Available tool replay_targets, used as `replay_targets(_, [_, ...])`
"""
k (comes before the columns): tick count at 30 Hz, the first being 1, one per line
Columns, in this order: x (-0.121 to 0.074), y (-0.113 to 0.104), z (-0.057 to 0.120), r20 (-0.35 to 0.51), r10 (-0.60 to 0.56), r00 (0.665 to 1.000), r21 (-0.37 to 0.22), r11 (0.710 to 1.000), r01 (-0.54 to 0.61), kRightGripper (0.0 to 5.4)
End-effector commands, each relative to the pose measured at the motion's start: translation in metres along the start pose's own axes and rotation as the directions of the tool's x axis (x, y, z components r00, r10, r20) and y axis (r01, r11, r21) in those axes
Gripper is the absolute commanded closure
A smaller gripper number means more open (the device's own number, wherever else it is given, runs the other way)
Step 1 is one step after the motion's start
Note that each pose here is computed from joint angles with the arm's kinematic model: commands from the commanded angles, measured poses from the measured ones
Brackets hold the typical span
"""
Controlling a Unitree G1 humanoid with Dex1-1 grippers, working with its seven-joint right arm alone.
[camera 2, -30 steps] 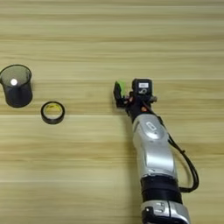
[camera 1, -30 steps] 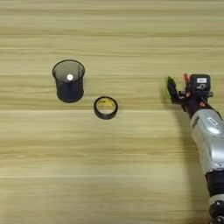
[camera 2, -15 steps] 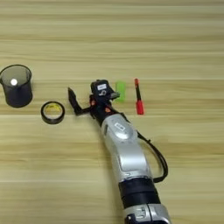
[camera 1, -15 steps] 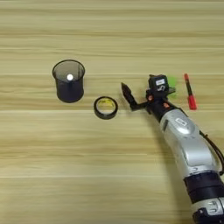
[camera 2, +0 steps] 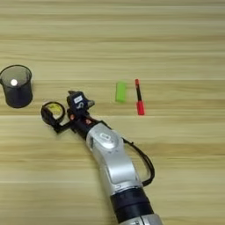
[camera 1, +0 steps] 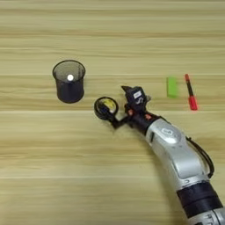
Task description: Move the objects on the table
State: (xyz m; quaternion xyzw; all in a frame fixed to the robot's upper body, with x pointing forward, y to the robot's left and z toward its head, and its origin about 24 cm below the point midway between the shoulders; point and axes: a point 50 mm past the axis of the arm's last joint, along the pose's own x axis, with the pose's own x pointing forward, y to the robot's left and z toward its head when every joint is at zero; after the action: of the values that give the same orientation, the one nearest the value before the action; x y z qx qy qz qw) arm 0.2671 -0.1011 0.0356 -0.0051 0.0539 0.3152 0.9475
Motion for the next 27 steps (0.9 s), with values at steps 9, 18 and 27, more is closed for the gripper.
replay_targets(9, [0.014,-0.001,0.006,0.021,0.026,0.999,-0.049,0.998,-0.025,0.04])
replay_targets(18, [0.018,-0.003,-0.003,-0.016,0.027,1.000,-0.066,0.997,-0.028,0.04])
replay_targets(27, [0.020,-0.002,-0.005,-0.022,0.039,0.999,-0.069,0.997,-0.041,0.04])
